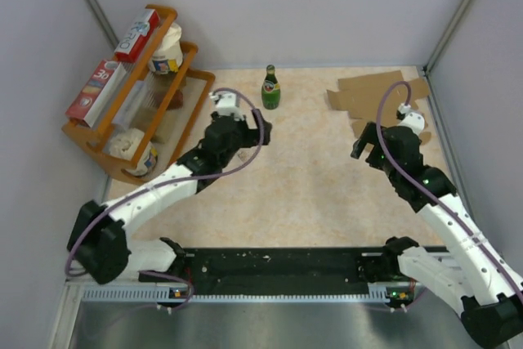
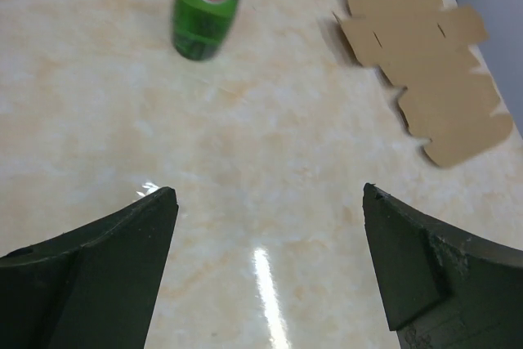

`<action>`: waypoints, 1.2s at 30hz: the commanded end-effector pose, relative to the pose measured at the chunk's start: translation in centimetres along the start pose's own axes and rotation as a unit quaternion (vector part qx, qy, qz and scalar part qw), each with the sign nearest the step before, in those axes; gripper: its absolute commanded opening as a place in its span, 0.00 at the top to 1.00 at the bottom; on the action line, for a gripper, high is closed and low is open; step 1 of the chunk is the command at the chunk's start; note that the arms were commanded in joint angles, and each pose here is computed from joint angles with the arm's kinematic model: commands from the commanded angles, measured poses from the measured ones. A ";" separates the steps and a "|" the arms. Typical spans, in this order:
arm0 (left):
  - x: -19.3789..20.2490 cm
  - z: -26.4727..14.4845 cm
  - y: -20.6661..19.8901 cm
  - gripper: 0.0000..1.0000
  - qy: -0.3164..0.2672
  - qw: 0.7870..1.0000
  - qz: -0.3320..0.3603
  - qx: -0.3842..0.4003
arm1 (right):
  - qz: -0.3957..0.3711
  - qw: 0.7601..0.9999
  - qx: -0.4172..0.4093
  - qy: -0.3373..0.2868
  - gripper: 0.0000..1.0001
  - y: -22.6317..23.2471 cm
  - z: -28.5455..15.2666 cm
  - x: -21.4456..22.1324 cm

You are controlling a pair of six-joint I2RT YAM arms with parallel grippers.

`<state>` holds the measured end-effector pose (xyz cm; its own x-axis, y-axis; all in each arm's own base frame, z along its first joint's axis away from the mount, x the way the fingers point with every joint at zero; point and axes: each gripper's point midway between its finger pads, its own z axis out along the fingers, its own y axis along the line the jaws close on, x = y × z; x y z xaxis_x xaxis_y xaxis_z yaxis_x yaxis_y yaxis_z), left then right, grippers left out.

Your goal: Fold the paper box

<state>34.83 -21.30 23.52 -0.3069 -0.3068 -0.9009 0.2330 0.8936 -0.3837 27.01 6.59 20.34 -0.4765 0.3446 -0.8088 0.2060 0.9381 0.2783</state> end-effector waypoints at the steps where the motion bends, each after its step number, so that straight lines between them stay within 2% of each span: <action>1: 4.2 1.8 -7.2 0.01 0.104 0.993 -0.019 0.047 | 0.023 0.998 0.007 -0.050 0.05 -0.4 -2.6 -3.9; 3: 5.5 2.5 -10.5 0.01 0.121 0.990 -0.005 0.077 | 0.028 0.998 0.003 -0.061 0.05 -0.5 -3.5 -4.6; 6: 6.4 4.9 -14.2 0.01 0.140 0.983 -0.027 0.114 | 0.042 0.996 -0.003 -0.077 0.05 -0.6 -4.9 -5.6; 11: 7.8 10.3 -18.4 0.03 0.176 0.975 -0.048 0.125 | 0.063 0.993 -0.023 -0.093 0.07 -0.6 -7.4 -6.7; 16: 10.3 16.0 -20.4 0.12 0.215 0.960 -0.110 0.141 | 0.066 0.991 -0.048 -0.102 0.08 -0.2 -9.0 -7.4; 18: 10.6 17.8 -20.7 0.20 0.214 0.955 -0.136 0.152 | 0.067 0.991 -0.054 -0.106 0.09 -0.2 -9.5 -7.6; 20: 11.3 19.7 -20.2 0.24 0.213 0.955 -0.143 0.147 | 0.068 0.990 -0.062 -0.108 0.09 -0.1 -9.9 -7.6; 27: 10.4 24.7 -19.6 0.30 0.174 0.957 -0.184 0.140 | 0.070 0.988 -0.087 -0.103 0.09 0.2 -10.9 -7.0; 31: 9.8 27.3 -19.0 0.38 0.145 0.953 -0.224 0.144 | 0.069 0.988 -0.103 -0.096 0.09 0.6 -11.2 -6.6; 36: 9.9 29.4 -18.0 0.38 0.123 0.955 -0.233 0.134 | 0.062 0.988 -0.104 -0.096 0.09 0.5 -11.2 -6.4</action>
<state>52.75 -49.84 12.76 -0.6946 -0.4535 -0.5584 0.2140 0.6109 -0.7623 20.86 5.25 30.26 -0.3096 0.4564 -0.8342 0.0877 0.8872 0.4529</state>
